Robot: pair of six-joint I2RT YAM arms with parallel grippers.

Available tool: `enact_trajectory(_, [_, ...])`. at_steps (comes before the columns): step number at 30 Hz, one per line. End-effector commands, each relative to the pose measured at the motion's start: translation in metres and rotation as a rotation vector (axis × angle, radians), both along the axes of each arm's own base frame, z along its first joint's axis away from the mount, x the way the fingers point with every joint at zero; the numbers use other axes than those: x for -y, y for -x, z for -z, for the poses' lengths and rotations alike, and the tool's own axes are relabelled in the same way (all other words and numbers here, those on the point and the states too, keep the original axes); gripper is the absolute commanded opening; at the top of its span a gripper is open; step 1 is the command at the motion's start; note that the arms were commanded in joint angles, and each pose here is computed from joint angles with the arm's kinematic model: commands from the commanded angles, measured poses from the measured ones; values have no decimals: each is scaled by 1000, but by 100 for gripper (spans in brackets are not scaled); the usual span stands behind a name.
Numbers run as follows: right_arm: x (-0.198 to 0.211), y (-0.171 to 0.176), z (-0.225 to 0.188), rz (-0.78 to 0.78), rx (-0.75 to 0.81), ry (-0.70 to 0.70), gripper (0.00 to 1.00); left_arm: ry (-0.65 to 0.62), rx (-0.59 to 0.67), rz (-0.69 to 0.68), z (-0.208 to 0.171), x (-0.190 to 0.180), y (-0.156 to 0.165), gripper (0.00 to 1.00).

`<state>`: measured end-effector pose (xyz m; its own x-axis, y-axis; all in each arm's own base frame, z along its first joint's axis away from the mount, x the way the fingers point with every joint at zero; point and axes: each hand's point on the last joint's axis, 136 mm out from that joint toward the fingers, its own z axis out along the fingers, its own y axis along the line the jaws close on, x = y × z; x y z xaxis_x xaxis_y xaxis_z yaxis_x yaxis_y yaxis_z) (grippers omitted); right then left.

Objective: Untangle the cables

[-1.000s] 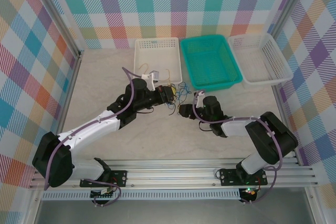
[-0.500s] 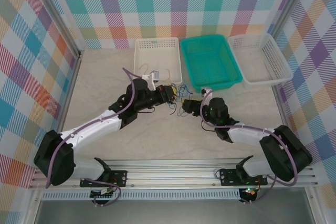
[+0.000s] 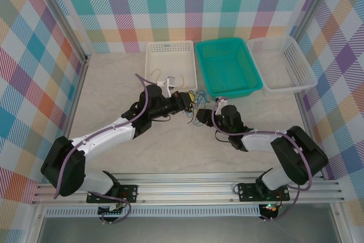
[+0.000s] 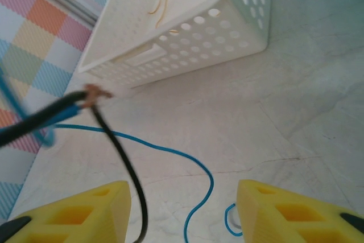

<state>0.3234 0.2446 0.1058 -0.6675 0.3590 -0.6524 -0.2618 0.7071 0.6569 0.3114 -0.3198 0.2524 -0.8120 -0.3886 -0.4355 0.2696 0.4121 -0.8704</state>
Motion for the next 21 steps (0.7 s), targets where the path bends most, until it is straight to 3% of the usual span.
enact_trajectory(1, [0,-23,-8,90,30,-32,51,68,51,14,-22,2,-2,0])
enact_trajectory(6, [4,-33,11,145,-12,17,35,63,52,17,-19,3,-4,0])
enact_trajectory(11, [33,-24,28,199,-32,205,8,5,30,-38,-3,-11,-8,0])
enact_trajectory(14, [57,-17,31,246,-46,323,0,12,8,-67,1,-22,-11,0])
enact_trajectory(21, [98,-5,21,326,-72,458,0,-141,-33,-88,33,-36,-9,0])
